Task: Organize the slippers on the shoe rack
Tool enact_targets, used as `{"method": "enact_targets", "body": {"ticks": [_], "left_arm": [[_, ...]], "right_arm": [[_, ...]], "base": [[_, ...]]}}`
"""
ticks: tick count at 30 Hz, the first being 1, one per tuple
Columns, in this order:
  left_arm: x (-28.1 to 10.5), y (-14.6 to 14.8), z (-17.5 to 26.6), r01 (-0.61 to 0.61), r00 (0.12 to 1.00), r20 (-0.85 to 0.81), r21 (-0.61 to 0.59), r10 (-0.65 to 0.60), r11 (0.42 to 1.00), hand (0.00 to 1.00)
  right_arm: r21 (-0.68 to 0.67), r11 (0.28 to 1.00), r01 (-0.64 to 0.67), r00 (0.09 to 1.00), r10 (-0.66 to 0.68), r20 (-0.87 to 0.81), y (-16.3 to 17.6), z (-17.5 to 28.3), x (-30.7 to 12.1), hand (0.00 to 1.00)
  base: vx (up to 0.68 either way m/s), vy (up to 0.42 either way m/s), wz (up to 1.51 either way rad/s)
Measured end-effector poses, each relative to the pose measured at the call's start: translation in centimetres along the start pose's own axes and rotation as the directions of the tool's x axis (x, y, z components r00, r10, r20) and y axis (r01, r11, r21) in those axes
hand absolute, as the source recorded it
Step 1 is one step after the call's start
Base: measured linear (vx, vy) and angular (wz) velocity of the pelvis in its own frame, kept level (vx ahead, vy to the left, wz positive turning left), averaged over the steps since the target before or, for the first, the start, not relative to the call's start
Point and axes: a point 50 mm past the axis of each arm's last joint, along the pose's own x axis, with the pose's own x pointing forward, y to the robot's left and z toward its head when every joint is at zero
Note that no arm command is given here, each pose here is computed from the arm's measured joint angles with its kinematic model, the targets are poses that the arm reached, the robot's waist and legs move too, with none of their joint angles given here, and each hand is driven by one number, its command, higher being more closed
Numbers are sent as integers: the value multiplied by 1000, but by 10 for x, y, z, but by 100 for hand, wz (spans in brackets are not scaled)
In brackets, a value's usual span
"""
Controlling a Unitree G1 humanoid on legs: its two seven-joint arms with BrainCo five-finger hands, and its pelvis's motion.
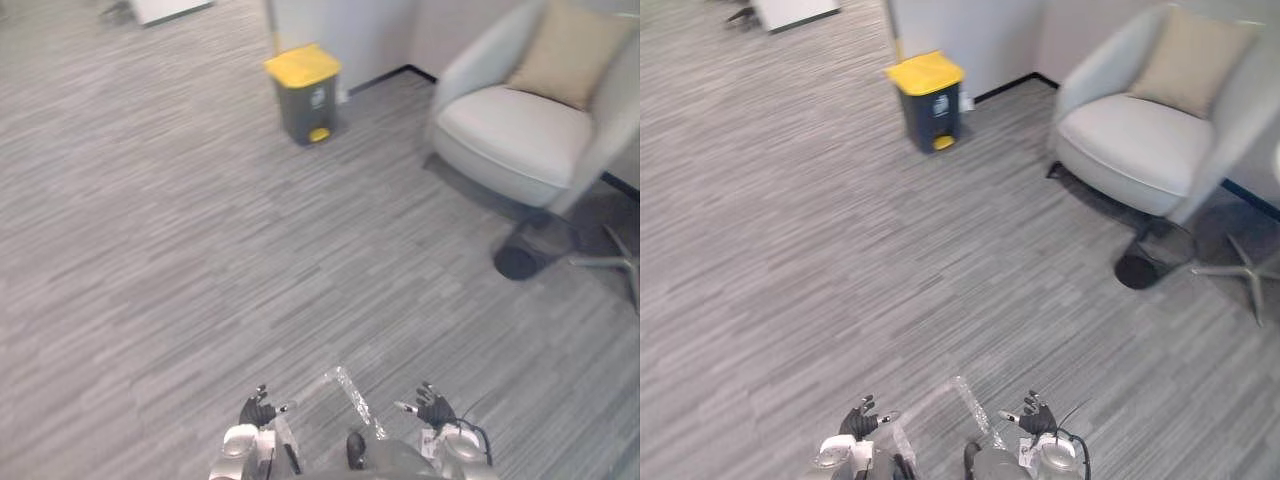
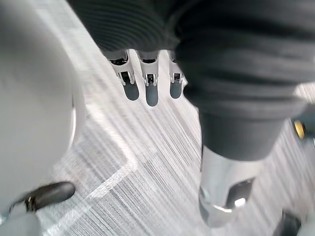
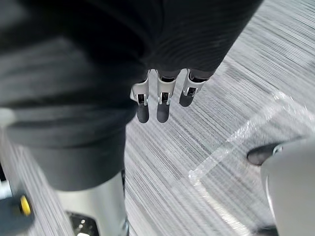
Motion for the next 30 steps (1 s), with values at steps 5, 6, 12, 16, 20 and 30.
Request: {"method": "enact_targets", "body": {"ticks": [5,6,12,16,20,30], "left_arm": [[-1,25,-4,-49,999,-12,50,50,998,0],[-1,25,-3,-50,999,-10,51,51,997,0],[0,29,-1,-57,998,-9,41,58,998,0],[0,14,-7,-6,999,-42,24,7,1000,0],[2,9,-3,19,999,-35,35,-18,999,0],[1,7,3,22,1000,2,24,-22,999,0]], "right_arm": [[30,999,-32,998,34,-49,16,-14,-4,0],[31,999,-33,998,34,-48,16,-14,-3,0],[9,1000,-26,999,26,-35,12,-3,3,0],[1,1000,3,1000,-3,-28,0,-1,4,0],[-7,1000,15,999,-15,-43,-5,-5,3,0],[17,997,70,994,-68,-89,-16,-16,0,0]], "base": [[94,237,-108],[57,144,-94],[37,2,-95],[48,-94,-75],[2,-61,-37],[27,18,-81]]}}
